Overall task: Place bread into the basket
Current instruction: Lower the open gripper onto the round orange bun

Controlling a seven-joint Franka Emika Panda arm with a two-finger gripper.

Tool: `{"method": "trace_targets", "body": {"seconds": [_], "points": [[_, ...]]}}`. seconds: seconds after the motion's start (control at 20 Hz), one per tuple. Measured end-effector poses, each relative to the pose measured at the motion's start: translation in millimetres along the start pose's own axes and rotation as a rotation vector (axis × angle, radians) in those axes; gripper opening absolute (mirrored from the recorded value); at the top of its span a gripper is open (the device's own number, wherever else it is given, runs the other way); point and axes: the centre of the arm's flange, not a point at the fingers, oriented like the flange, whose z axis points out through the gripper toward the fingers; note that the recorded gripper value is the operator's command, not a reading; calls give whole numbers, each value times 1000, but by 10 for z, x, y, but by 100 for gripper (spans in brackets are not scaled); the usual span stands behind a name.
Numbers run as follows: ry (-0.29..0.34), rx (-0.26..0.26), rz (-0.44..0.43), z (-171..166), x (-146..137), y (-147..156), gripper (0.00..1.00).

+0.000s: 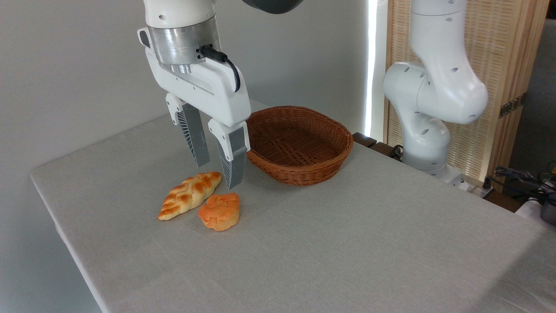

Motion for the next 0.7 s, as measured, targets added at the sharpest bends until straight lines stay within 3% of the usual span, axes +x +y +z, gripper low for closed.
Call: {"method": "trace_targets", "body": {"seconds": [0.3,0.7], "points": [[-19,-20,27,154,98,126,100],[13,2,57,309,235,247,100]]}}
